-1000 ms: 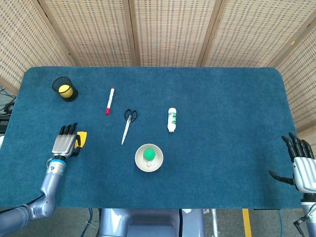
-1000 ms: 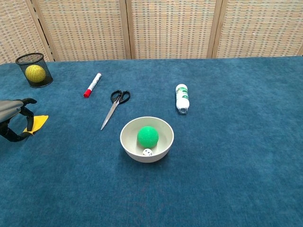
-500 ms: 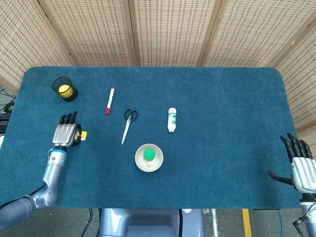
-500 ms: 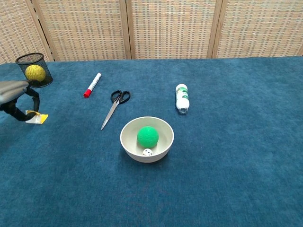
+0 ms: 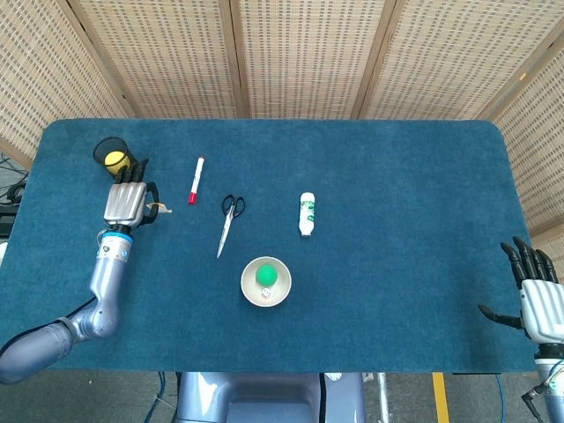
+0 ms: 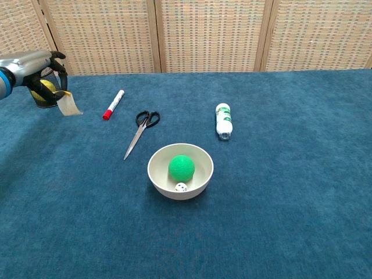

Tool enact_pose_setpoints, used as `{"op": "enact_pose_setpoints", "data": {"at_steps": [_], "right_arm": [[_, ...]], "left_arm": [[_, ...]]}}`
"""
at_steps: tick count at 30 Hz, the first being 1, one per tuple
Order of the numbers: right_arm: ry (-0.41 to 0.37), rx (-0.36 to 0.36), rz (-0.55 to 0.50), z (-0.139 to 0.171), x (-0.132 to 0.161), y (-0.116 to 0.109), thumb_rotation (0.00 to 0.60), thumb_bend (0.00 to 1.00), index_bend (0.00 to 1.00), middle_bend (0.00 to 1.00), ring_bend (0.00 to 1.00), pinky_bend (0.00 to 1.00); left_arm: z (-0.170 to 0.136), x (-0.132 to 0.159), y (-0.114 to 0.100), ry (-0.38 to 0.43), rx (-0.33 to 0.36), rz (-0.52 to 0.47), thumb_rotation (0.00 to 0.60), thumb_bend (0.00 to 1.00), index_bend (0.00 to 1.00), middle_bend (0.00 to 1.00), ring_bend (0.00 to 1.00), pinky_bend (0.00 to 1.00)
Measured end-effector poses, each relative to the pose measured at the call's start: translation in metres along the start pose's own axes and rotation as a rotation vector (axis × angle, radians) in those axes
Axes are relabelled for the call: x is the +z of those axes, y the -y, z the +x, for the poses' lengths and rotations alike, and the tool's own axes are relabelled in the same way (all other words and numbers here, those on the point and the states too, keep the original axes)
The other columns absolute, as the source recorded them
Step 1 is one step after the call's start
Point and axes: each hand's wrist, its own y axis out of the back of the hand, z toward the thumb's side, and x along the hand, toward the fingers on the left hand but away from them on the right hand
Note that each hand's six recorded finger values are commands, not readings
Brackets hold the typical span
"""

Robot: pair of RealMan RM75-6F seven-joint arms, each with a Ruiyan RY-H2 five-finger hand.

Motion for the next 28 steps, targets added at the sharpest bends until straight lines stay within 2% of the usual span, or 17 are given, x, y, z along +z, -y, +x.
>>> {"op": "enact_pose_setpoints", "data": {"at_steps": [1, 2, 5, 11, 14, 20, 24, 28], "right_arm": [[-0.001, -0.001, -0.001, 0.0, 0.0, 0.0, 0.6, 0.0, 0.0, 0.0, 0.0, 0.0], [-0.001, -0.003, -0.001, 0.0, 0.0, -0.001, 0.6, 0.0, 0.0, 0.0, 0.0, 0.0], [-0.005, -0.008, -0.004, 0.001, 0.001, -0.002, 0.6, 0.0, 0.0, 0.0, 0.0, 0.0], [-0.01, -0.02, -0.005, 0.003, 0.002, -0.005, 0.6, 0.0, 0.0, 0.0, 0.0, 0.0], [-0.012, -0.028, -0.005, 0.004, 0.003, -0.007, 0.6, 0.0, 0.0, 0.0, 0.0, 0.0], [-0.019, -0.043, -0.003, 0.007, 0.005, -0.01, 0.6, 0.0, 0.0, 0.0, 0.0, 0.0], [-0.023, -0.054, -0.002, 0.01, 0.006, -0.013, 0.6, 0.0, 0.0, 0.0, 0.0, 0.0], [-0.025, -0.063, -0.001, 0.011, 0.007, -0.015, 0.6, 0.0, 0.0, 0.0, 0.0, 0.0]], "left_arm": [[-0.003, -0.001, -0.004, 0.004, 0.008, -0.005, 0.6, 0.29, 0.13, 0.0, 0.0, 0.0], [-0.007, -0.003, -0.011, 0.007, 0.021, -0.012, 0.6, 0.19, 0.02, 0.0, 0.0, 0.0], [-0.021, -0.017, -0.031, 0.012, 0.064, -0.022, 0.6, 0.01, 0.0, 0.0, 0.0, 0.0], [-0.065, -0.066, -0.066, -0.002, 0.149, -0.026, 0.6, 0.0, 0.0, 0.0, 0.0, 0.0], [-0.097, -0.095, -0.072, -0.032, 0.168, -0.019, 0.6, 0.0, 0.0, 0.0, 0.0, 0.0], [-0.164, -0.134, -0.069, -0.059, 0.16, -0.058, 0.6, 0.0, 0.0, 0.0, 0.0, 0.0], [-0.194, -0.148, -0.06, -0.072, 0.129, -0.099, 0.6, 0.0, 0.0, 0.0, 0.0, 0.0], [-0.21, -0.155, -0.053, -0.082, 0.09, -0.102, 0.6, 0.0, 0.0, 0.0, 0.0, 0.0]]}}
